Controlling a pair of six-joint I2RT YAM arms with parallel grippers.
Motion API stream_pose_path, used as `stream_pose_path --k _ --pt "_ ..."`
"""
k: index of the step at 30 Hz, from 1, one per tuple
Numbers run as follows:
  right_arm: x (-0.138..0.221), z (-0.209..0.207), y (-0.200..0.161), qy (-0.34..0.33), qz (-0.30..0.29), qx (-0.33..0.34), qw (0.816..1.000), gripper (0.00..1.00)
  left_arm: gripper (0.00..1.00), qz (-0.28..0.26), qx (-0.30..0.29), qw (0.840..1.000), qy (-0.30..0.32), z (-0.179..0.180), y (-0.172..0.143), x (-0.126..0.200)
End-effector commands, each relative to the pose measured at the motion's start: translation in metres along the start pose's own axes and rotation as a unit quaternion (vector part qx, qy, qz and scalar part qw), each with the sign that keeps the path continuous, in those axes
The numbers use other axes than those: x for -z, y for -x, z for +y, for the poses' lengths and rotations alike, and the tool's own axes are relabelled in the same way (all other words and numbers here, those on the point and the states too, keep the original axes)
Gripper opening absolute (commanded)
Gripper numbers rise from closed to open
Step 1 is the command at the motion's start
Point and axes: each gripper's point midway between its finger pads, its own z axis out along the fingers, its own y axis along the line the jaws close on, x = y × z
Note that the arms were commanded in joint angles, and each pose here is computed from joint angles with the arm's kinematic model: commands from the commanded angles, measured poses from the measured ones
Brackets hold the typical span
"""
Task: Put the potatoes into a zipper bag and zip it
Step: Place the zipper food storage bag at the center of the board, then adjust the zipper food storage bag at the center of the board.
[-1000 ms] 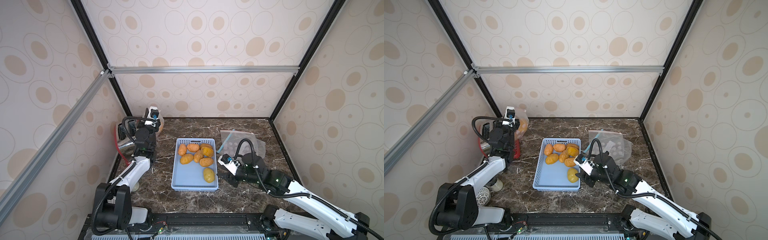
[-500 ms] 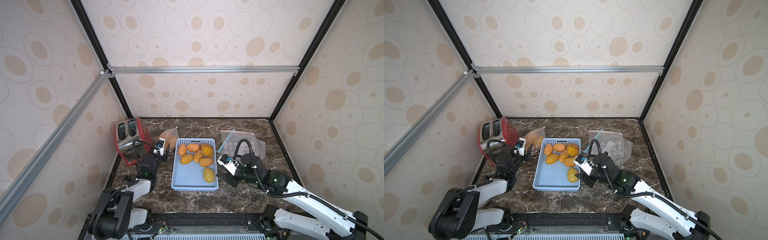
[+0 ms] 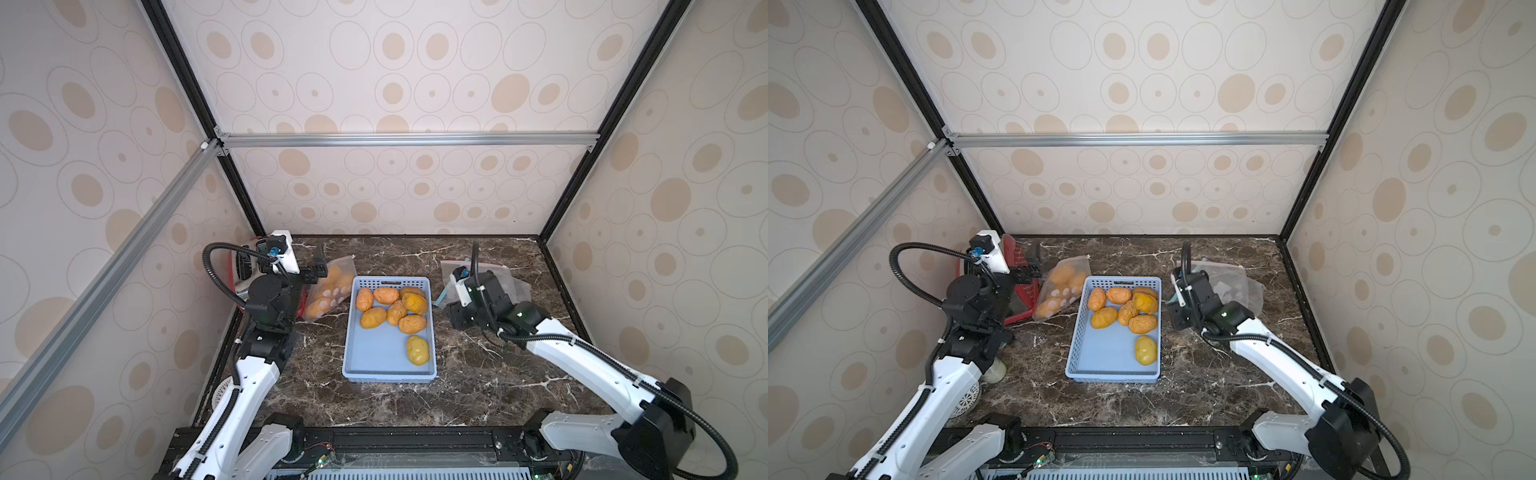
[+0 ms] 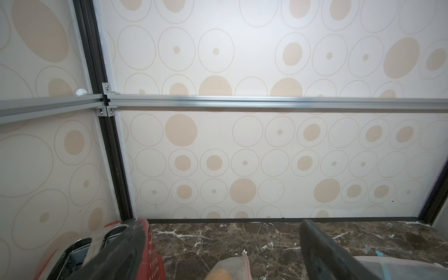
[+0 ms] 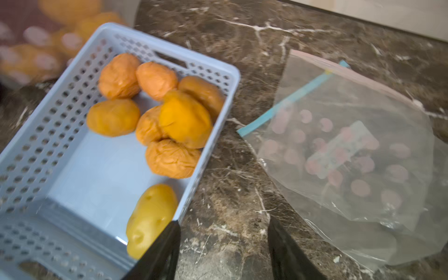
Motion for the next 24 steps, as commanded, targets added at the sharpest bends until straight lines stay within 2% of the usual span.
stream_pose_path --k 1,3,6,9,14,20,24 --pt "-0.017 -0.025 -0.008 -0.046 0.047 -0.075 0.995 0.62 0.99 0.076 0.017 0.996 -0.043 -0.013 -0.032 0.016" --pt "-0.033 -0.035 -0.002 -0.064 0.057 -0.089 0.992 0.63 0.99 0.097 0.045 0.992 -0.067 -0.021 -0.037 0.026" --pt "-0.059 -0.046 0.007 -0.094 0.085 -0.092 0.988 0.64 0.99 0.161 0.062 0.977 -0.123 -0.041 -0.054 0.039" --pt "-0.084 -0.056 0.028 -0.117 0.096 -0.089 0.984 0.65 0.99 0.196 0.084 0.967 -0.137 -0.046 -0.081 0.052" --pt "-0.133 -0.076 0.062 -0.135 0.108 -0.137 0.975 0.66 0.96 0.191 0.122 0.965 -0.133 -0.043 -0.113 0.07" --pt "-0.187 -0.073 0.083 -0.148 0.152 -0.119 0.97 0.66 0.96 0.195 0.117 0.967 -0.115 -0.035 -0.124 0.085" --pt "-0.211 -0.076 0.09 -0.159 0.151 -0.101 0.97 0.67 0.95 0.19 0.115 0.97 -0.101 -0.03 -0.124 0.086"
